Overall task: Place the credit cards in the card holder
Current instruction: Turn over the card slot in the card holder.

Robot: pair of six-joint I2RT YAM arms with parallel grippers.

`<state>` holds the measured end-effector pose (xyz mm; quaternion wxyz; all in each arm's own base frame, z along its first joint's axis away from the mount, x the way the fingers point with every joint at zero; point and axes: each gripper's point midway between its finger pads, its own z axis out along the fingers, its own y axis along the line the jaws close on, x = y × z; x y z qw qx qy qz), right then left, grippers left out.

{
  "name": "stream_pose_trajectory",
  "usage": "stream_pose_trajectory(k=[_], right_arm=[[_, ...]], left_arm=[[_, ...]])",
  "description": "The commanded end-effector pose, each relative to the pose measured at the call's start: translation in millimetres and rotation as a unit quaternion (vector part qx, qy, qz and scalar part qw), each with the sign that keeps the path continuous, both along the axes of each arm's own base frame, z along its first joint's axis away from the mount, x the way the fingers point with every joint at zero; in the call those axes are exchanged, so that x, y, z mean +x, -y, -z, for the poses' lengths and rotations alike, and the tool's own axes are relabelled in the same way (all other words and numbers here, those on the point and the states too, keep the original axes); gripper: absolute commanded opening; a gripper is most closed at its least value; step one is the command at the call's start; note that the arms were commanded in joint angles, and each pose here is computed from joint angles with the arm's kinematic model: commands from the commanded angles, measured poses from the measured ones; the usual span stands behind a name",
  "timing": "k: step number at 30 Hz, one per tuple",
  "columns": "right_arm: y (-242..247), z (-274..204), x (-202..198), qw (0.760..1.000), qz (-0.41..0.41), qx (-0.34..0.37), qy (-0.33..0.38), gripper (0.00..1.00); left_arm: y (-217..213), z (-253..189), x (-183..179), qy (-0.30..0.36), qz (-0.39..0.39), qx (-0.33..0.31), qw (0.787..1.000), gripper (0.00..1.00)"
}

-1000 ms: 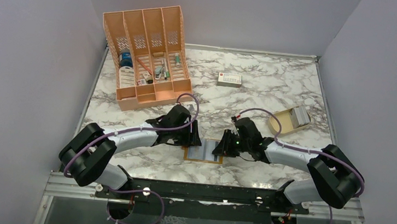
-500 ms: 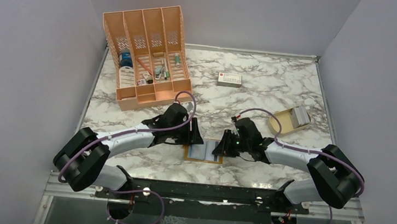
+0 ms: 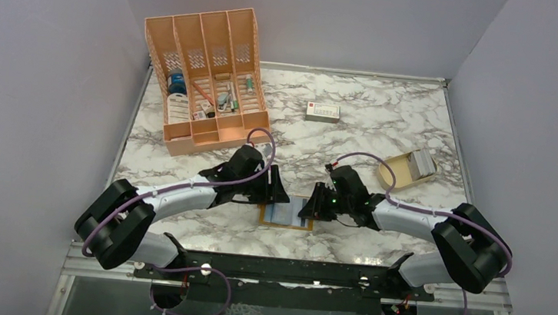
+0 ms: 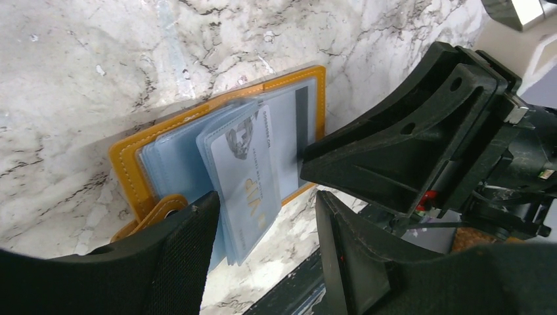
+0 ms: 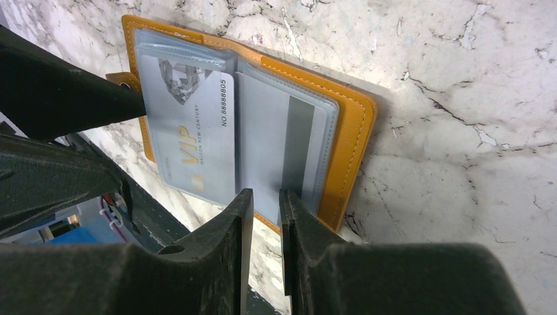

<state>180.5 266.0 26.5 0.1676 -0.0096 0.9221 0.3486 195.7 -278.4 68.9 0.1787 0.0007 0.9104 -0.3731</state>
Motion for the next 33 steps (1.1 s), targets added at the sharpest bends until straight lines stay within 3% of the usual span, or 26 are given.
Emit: stream_pose_trajectory(k=[1,24,33], right_arm=[[7.0,12.7,-3.3,1.0,0.003,-0.021,-0.002,0.22],[4.8,1.0,1.7,1.0,0.0,-0.019,0.015,0.24],[-13.6,-38.1,3.9,0.996,-0.02,0.062,0.068,0.31]], left_arm=[[9.8,-12.6,-3.4,0.001,0.013,-0.04,0.999,0.57],[20.7,-27.3,-3.0,0.007,0.026,-0.076,0.997,0.58],[25.6,-28.1,-4.2,0.003,0.035,-0.089,0.995,0.58]])
